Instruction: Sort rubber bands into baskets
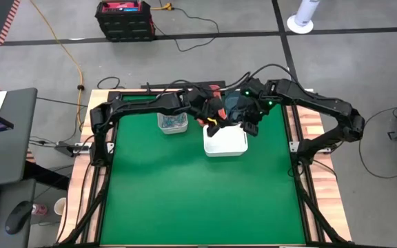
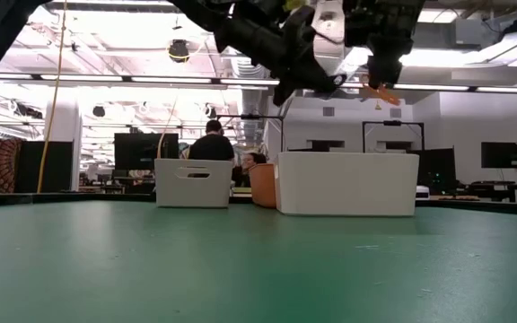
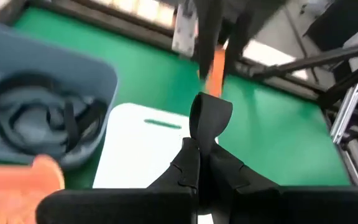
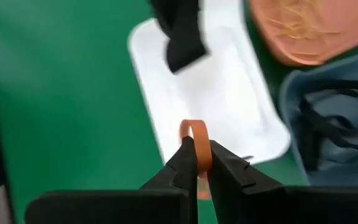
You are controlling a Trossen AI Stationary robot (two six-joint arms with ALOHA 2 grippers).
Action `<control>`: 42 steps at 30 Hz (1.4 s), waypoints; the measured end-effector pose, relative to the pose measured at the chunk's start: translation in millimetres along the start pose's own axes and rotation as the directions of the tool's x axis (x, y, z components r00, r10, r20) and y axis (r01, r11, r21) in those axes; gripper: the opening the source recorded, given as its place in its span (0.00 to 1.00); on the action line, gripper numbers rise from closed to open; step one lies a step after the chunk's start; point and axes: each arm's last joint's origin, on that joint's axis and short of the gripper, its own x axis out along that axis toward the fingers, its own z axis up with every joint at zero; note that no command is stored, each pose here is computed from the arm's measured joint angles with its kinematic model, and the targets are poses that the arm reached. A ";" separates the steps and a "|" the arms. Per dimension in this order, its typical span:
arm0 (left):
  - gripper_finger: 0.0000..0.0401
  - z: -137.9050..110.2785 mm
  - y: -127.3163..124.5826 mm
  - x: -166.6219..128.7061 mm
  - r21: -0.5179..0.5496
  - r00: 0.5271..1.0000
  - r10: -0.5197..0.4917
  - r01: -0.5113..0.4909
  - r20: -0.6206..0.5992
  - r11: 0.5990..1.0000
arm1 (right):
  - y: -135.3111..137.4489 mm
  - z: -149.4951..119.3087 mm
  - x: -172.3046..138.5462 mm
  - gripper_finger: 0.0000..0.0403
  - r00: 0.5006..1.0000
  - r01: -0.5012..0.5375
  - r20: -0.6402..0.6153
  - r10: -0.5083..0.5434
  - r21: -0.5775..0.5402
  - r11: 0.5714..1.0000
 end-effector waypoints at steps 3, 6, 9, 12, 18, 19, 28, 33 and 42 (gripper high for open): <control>0.01 -5.7 -0.4 0.4 -0.017 0.999 0.010 -0.011 -0.053 1.000 | -3.6 -0.4 -0.5 0.15 0.998 0.061 -0.005 -0.061 0.016 0.998; 0.01 -12.2 -1.0 1.5 -0.021 0.995 0.013 -0.015 -0.101 1.000 | -8.7 -0.8 -2.0 0.15 0.997 0.075 -0.003 -0.074 0.032 0.997; 0.01 -27.4 -0.9 7.0 -0.033 0.988 0.013 -0.019 -0.154 0.999 | -16.1 -1.2 -4.3 0.15 0.996 0.087 0.004 -0.088 0.036 0.996; 0.01 -43.9 -3.4 13.9 -0.036 0.980 0.022 -0.030 -0.197 0.999 | -26.1 -1.3 -7.3 0.15 0.994 0.106 0.020 -0.106 0.030 0.994; 0.01 -61.9 -2.9 20.9 -0.045 0.971 0.091 -0.103 -0.222 0.994 | -46.6 -1.7 -14.5 0.15 0.987 0.145 0.062 -0.148 0.048 0.988; 0.01 -61.6 -2.6 21.1 -0.056 0.972 0.092 -0.106 -0.214 0.993 | -49.6 -2.5 -15.6 0.15 0.986 0.150 0.062 -0.153 0.054 0.987; 0.01 -54.7 -3.6 22.7 -0.142 0.987 0.081 -0.101 -0.141 0.985 | -65.7 -6.4 -21.0 0.15 0.981 0.176 0.064 -0.183 0.095 0.980; 0.01 -47.2 -3.5 23.1 -0.178 0.996 0.057 -0.068 -0.069 0.982 | -68.5 -11.0 -22.2 0.15 0.983 0.175 0.032 -0.179 0.103 0.979; 0.01 -14.0 14.0 13.5 0.025 0.876 0.381 -0.406 0.297 0.914 | -57.6 -25.3 -34.4 0.15 0.988 0.153 -0.014 -0.153 0.143 0.978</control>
